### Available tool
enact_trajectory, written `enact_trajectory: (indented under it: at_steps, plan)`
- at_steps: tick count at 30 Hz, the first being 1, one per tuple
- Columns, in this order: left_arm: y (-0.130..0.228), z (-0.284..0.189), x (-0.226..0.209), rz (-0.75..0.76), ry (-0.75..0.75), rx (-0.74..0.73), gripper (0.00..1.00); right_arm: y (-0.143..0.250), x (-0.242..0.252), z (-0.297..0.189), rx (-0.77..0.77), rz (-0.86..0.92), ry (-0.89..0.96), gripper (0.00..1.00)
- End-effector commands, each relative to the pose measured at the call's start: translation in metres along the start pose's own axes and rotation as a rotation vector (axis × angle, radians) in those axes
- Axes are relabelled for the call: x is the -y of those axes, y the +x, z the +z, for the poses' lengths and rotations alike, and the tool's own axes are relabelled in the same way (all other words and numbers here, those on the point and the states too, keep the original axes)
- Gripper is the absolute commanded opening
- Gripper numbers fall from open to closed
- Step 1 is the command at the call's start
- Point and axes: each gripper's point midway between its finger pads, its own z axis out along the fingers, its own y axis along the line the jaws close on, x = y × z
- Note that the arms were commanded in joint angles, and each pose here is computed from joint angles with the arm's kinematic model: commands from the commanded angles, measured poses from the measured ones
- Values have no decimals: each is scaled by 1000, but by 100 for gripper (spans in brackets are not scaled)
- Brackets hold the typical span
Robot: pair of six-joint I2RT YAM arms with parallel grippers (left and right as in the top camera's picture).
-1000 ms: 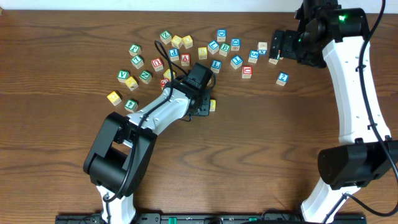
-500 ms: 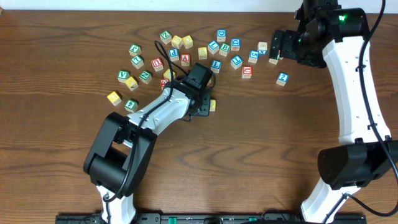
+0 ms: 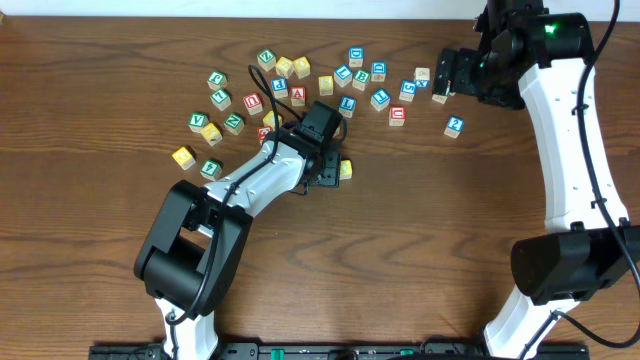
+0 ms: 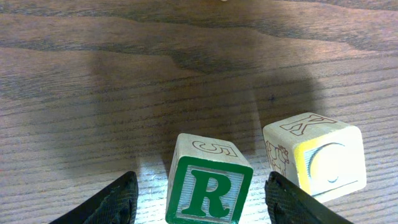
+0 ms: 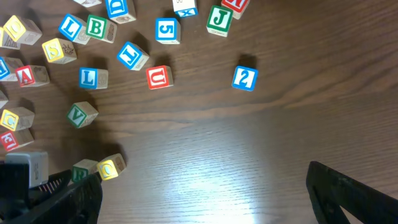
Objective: Spell out ROBOT
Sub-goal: 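Open the left gripper and lift it off the R block, then move the right gripper down toward the yellow O block beside the R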
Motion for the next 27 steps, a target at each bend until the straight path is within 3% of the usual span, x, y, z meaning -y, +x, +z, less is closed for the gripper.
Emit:
enact_trajectory:
  at_steps: [1, 14, 18, 21, 24, 27]
  plan:
    - [-19, -13, 5, 10, 12, 55, 61, 1, 0, -8, 13, -10, -7, 99]
    - [-56, -122, -3, 25, 65, 270, 60, 9, -25, -1, -4, -67, -25, 99]
    - [-56, -141, -23, 8, 44, 283, 75, 14, -33, 9, -32, -56, -23, 99]
    - [-55, -142, -45, -29, 15, 263, 76, 20, -42, 20, -60, -64, -24, 98]
    - [-53, -139, -67, -76, -13, 238, 70, 29, -56, 34, -104, -88, -38, 93]
    - [-52, -138, -81, -109, -27, 226, 56, 39, -70, 49, -148, -117, -43, 86]
